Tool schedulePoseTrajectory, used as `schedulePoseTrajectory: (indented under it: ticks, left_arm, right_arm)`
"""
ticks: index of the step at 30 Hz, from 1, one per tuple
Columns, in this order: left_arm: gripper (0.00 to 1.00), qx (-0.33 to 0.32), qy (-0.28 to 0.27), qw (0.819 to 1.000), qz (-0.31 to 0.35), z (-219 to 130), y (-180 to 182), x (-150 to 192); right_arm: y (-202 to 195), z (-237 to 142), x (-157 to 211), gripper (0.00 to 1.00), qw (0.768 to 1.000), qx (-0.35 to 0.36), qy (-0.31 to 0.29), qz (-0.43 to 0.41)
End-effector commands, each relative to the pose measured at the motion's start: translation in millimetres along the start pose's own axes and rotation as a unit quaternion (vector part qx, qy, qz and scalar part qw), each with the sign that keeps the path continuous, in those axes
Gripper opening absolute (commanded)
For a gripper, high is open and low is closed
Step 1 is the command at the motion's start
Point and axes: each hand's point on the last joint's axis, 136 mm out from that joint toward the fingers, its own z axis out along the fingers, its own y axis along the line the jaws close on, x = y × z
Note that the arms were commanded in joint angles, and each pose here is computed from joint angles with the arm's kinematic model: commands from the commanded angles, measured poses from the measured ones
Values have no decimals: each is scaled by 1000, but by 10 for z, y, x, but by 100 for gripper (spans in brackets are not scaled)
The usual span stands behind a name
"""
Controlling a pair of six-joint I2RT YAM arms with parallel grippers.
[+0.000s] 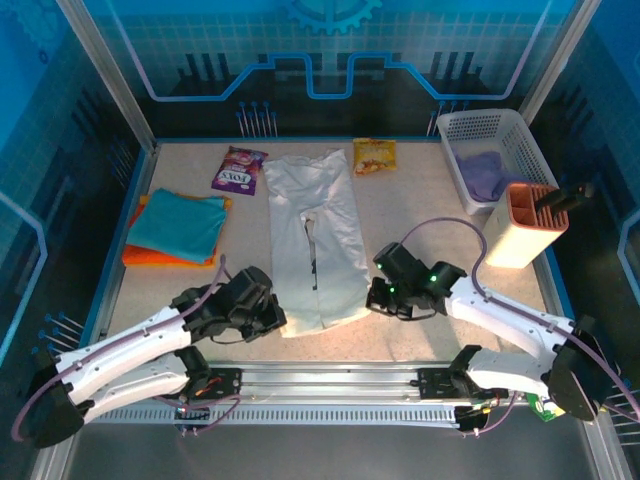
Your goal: Fold and stack the t-shirts
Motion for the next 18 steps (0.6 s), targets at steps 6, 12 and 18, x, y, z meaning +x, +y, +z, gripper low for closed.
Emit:
schedulePoseTrajectory:
  ticks: [6,12,18]
  left_arm:
    - [0,9,-52,998,40,-104,-268,-593]
    - [0,24,-58,997,49,-53,-485,-997]
    - [0,42,-71,995,50,10,-626,-1382]
  right_arm:
    - [258,-115,-509,0,999,-28,-9,-40]
    - [493,-124,-960,0,997,-47,-23,-55]
    - [624,18,-1313,0,997,-62,-17,-52]
